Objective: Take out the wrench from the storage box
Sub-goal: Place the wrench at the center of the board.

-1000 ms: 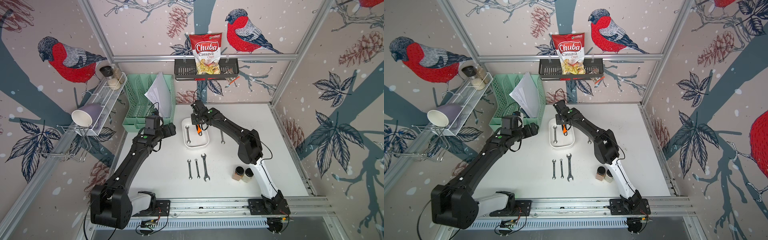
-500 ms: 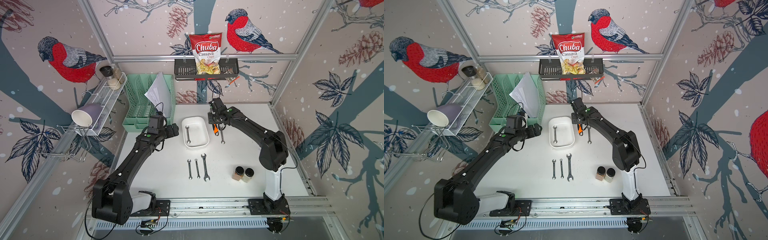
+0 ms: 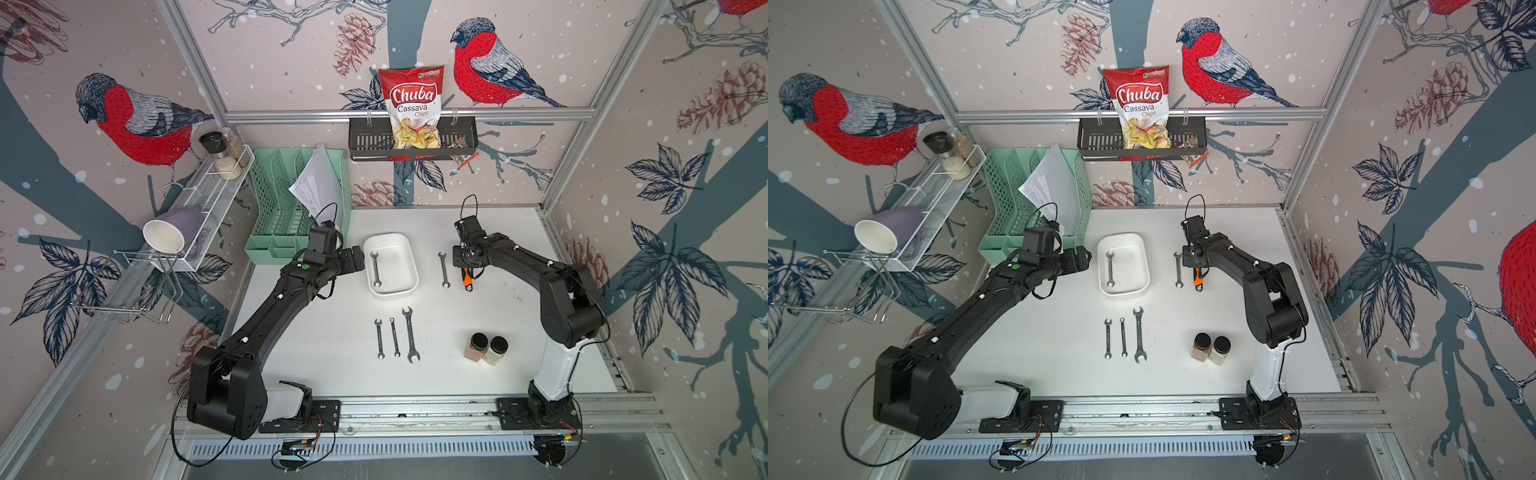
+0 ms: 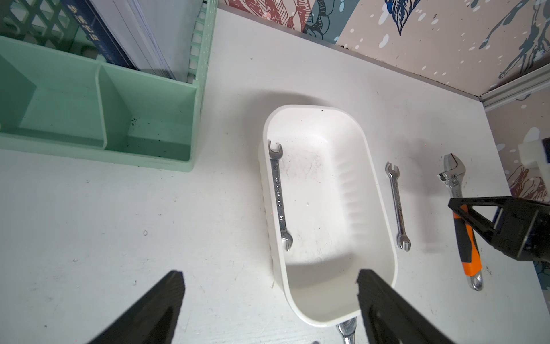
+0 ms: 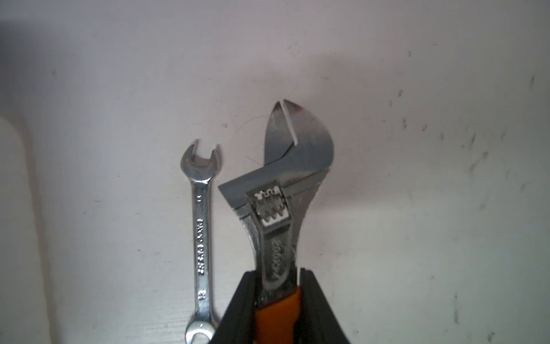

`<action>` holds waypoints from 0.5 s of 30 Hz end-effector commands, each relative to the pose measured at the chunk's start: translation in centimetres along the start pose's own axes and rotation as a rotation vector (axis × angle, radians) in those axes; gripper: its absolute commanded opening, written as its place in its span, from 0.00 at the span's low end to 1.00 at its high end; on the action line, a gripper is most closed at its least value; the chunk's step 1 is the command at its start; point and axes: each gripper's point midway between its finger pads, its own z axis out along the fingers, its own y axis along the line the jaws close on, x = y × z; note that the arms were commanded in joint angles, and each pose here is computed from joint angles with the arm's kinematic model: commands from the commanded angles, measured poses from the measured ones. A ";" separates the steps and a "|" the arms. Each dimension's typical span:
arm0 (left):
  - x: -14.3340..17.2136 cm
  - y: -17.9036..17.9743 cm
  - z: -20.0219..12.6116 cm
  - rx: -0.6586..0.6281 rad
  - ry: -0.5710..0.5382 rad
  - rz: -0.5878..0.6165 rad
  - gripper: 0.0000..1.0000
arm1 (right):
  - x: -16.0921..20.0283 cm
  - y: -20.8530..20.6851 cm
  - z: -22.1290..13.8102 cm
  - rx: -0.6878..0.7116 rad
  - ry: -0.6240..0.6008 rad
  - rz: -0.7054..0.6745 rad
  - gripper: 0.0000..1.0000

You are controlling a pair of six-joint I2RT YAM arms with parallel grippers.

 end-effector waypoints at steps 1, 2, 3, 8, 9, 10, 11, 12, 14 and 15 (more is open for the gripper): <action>-0.2 -0.3 0.3 0.017 -0.013 0.016 0.95 | -1.5 0.3 1.2 -0.026 -0.052 0.013 0.05; -0.1 -0.3 0.4 0.016 -0.012 0.017 0.95 | -1.4 0.1 1.6 -0.027 -0.044 0.019 0.06; 0.0 -0.2 0.5 0.015 -0.010 0.016 0.95 | -1.4 0.1 2.0 -0.029 -0.040 0.017 0.06; 0.2 0.0 0.8 0.007 -0.010 0.015 0.95 | -0.7 -0.4 3.7 -0.009 -0.005 0.003 0.07; 0.2 0.0 0.9 0.008 -0.009 0.015 0.95 | -0.6 -0.4 3.9 -0.005 0.000 0.001 0.07; 0.2 0.1 0.9 0.005 -0.010 0.015 0.95 | -0.4 -0.5 4.1 -0.002 0.005 -0.002 0.08; 0.2 0.2 0.9 0.002 -0.008 0.015 0.95 | -0.3 -0.5 4.2 0.002 0.009 -0.005 0.08; 0.2 0.2 0.9 -0.001 -0.009 0.015 0.95 | -0.1 -0.6 4.4 0.004 0.015 -0.007 0.09; 0.2 0.2 1.0 0.000 -0.008 0.014 0.95 | 0.3 -0.7 4.6 0.007 0.025 -0.007 0.10; 0.2 0.2 0.9 -0.002 -0.009 0.014 0.95 | 0.4 -0.8 4.7 0.010 0.030 -0.008 0.11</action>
